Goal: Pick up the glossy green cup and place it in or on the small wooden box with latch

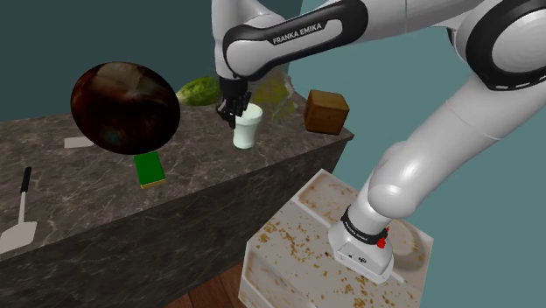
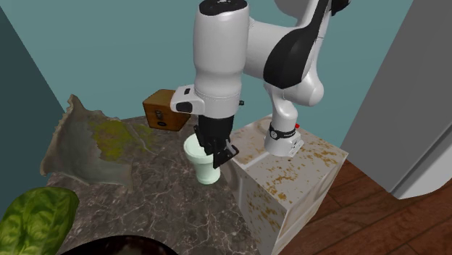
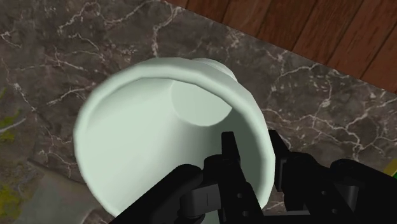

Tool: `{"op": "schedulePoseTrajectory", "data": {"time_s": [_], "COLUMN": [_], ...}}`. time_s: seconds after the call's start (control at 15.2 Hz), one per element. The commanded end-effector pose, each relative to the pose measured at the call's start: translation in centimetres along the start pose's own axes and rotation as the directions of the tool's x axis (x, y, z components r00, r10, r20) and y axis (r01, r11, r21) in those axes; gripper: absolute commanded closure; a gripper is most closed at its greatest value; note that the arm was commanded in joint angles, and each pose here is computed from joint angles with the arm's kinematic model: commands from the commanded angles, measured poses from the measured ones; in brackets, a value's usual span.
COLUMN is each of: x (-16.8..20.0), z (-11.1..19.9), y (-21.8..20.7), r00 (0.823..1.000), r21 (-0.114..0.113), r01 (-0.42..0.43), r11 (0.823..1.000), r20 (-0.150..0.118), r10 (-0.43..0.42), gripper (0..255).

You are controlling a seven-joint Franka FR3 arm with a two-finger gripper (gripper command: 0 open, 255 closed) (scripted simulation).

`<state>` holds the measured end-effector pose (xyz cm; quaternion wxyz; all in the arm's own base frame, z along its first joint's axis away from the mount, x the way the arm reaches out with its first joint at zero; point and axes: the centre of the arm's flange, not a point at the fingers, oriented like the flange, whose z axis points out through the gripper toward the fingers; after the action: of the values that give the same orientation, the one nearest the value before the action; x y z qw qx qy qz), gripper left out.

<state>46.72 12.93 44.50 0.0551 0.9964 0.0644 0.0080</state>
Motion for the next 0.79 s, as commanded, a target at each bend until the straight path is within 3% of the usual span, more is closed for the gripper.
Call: {"op": "schedulePoseTrajectory", "data": {"time_s": [0.0,0.73], "x": [-0.1,0.0], "z": [-0.9,-6.7], "y": [0.1,0.7], "r00": [1.0,1.0], "r21": [0.0,0.0], "r01": [0.0,0.0], "r11": [1.0,1.0], "r20": [0.0,0.0], "r10": [0.0,0.0], "gripper": [255,255]}}
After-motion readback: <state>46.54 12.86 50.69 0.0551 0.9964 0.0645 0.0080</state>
